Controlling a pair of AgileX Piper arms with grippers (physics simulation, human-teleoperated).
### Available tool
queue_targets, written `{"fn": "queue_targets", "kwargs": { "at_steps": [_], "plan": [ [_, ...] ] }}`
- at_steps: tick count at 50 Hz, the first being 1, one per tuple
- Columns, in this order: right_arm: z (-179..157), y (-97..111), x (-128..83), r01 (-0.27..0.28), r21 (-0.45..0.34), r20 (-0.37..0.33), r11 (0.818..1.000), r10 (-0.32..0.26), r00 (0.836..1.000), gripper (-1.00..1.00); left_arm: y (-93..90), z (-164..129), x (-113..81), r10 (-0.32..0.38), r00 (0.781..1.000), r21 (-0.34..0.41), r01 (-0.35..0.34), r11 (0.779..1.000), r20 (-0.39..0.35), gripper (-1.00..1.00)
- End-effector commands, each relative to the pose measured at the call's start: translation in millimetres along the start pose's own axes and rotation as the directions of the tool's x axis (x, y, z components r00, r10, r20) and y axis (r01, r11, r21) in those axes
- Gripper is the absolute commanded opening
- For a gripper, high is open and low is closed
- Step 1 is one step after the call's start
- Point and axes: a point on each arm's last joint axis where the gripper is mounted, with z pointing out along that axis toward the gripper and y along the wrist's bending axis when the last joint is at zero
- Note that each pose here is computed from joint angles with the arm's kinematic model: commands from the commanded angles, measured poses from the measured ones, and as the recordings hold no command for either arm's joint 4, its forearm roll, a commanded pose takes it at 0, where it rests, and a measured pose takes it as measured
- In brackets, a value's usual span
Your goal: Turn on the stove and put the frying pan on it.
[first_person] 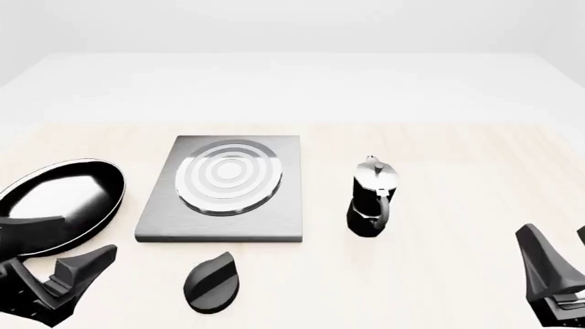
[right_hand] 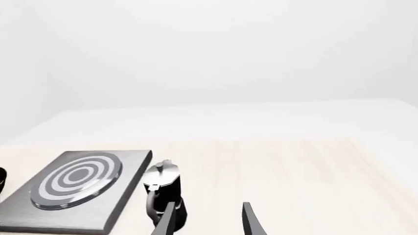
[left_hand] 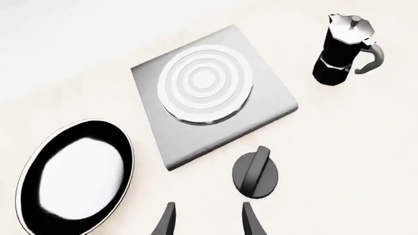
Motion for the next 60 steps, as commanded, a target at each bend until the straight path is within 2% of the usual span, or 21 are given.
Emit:
{"fn": "queue_targets", "kwargs": {
  "at_steps": [1, 2, 3, 10, 14, 29, 33, 35, 36, 39, 47, 60],
  "plan": [
    [-0.4, 0.8, -2.5, -0.006, -0.012, 0.005, 1.0, 0.006, 1.0, 1.0, 11.0, -3.4, 2.2, 0.023, 0.999, -0.11, -0.029, 0.994, -0.049, 1.0],
    [-0.1, 0.8, -1.2, -0.013, -0.015, 0.004, 1.0, 0.013, 1.0, 1.0, 20.6, -0.4, 2.0, 0.017, 0.997, -0.19, -0.031, 0.981, -0.076, 1.0],
    [0.1, 0.7, 0.2, -0.016, -0.015, 0.003, 1.0, 0.016, 1.0, 1.0, 24.2, 1.0, 3.6, 0.017, 0.995, -0.218, -0.038, 0.975, -0.096, 1.0],
    [0.4, 0.6, 2.5, -0.023, -0.016, 0.001, 1.0, 0.023, 1.0, 1.0, 27.2, 0.3, 8.4, 0.03, 0.991, -0.247, -0.063, 0.967, -0.134, 1.0],
    [0.6, 0.9, 3.4, -0.031, -0.022, 0.001, 0.999, 0.031, 1.0, 1.0, 32.8, 2.6, 16.2, 0.024, 0.985, -0.297, -0.075, 0.952, -0.173, 1.0],
    [1.0, 1.1, 6.9, -0.048, -0.032, 0.001, 0.998, 0.049, 0.999, 1.0, 37.5, -1.3, 28.1, 0.013, 0.973, -0.364, -0.099, 0.926, -0.232, 1.0],
    [1.0, 1.2, 6.8, -0.053, -0.033, 0.002, 0.998, 0.053, 0.999, 1.0, 43.5, 2.0, 34.9, 0.036, 0.961, -0.397, -0.147, 0.906, -0.274, 1.0],
    [1.0, 1.2, 6.4, -0.054, -0.034, 0.003, 0.998, 0.054, 0.999, 1.0, 44.9, 1.7, 33.3, 0.026, 0.962, -0.405, -0.139, 0.904, -0.271, 1.0],
    [1.0, 1.3, 6.2, -0.055, -0.034, 0.004, 0.998, 0.055, 0.998, 1.0, 46.9, 2.8, 36.8, 0.043, 0.955, -0.413, -0.167, 0.895, -0.293, 1.0],
    [0.9, 1.2, 5.5, -0.057, -0.033, 0.006, 0.998, 0.057, 0.998, 1.0, 47.9, 1.8, 33.5, 0.031, 0.958, -0.418, -0.153, 0.895, -0.285, 1.0],
    [0.9, 1.1, 5.5, -0.06, -0.031, 0.006, 0.998, 0.061, 0.998, 1.0, 59.6, 8.4, 42.9, 0.046, 0.938, -0.455, -0.209, 0.866, -0.344, 1.0],
    [0.8, 1.5, 4.3, -0.06, -0.036, 0.008, 0.998, 0.06, 0.998, 1.0, 69.5, 11.3, 49.1, 0.047, 0.919, -0.479, -0.247, 0.842, -0.392, 1.0]
  ]
}}
